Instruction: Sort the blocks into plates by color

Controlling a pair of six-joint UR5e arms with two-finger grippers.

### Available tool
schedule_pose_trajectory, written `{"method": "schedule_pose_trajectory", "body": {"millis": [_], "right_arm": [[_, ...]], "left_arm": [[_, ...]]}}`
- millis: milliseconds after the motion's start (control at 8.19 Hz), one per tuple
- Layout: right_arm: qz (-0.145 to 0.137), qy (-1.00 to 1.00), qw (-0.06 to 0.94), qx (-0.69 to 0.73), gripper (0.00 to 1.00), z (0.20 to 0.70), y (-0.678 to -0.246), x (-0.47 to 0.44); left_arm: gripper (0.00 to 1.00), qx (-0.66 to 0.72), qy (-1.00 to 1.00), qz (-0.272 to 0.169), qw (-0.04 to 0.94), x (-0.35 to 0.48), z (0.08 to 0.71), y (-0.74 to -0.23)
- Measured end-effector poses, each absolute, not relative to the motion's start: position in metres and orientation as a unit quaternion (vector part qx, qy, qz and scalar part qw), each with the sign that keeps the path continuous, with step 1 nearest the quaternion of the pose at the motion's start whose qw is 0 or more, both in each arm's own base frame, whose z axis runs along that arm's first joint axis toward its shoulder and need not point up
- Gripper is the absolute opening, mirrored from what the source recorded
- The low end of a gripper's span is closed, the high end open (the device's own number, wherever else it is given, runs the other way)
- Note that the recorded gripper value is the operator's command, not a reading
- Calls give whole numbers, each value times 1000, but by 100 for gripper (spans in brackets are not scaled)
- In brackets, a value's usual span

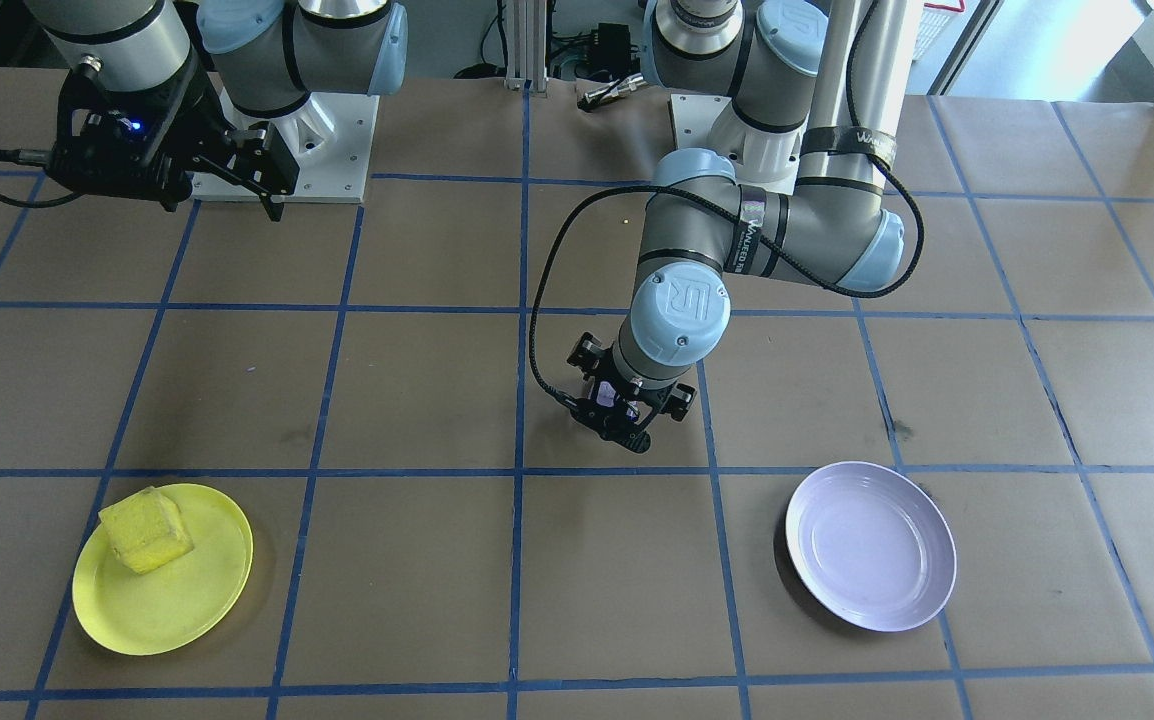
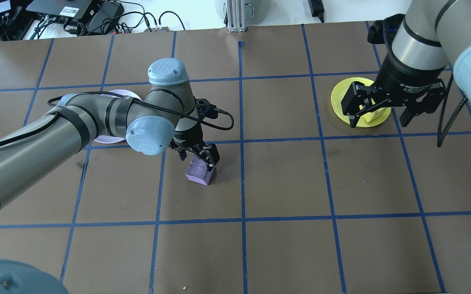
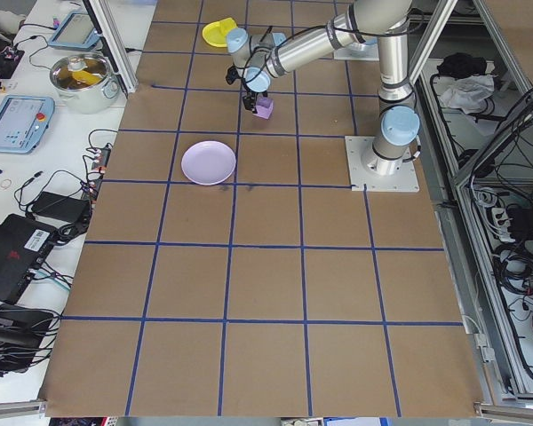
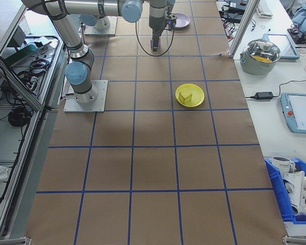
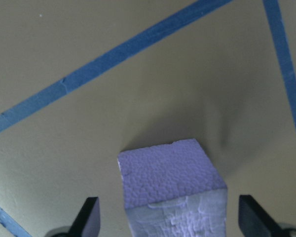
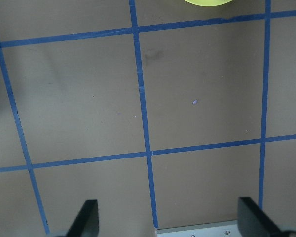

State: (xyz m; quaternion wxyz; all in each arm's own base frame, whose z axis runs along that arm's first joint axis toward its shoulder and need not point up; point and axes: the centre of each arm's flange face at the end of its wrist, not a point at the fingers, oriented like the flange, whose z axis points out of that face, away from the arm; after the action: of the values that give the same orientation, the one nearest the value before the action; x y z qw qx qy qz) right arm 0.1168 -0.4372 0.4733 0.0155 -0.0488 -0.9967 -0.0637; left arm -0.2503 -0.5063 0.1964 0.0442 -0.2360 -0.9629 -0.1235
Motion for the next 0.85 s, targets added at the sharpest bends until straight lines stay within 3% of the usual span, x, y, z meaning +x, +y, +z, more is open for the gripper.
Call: {"method": "schedule_pose_trajectory", "body": {"millis": [122, 611, 855], "right_arm": [[-66, -996, 15, -50, 100, 473, -437, 117], [-72, -996, 15, -49, 100, 470, -438, 117], [-72, -996, 16, -48, 100, 470, -438, 117]], "left_arm": [[0, -234, -963, -124, 42, -253, 196, -504], [0, -224, -967, -114, 36, -255, 216, -499], [0, -196, -971, -133, 32, -246, 244, -490]]}}
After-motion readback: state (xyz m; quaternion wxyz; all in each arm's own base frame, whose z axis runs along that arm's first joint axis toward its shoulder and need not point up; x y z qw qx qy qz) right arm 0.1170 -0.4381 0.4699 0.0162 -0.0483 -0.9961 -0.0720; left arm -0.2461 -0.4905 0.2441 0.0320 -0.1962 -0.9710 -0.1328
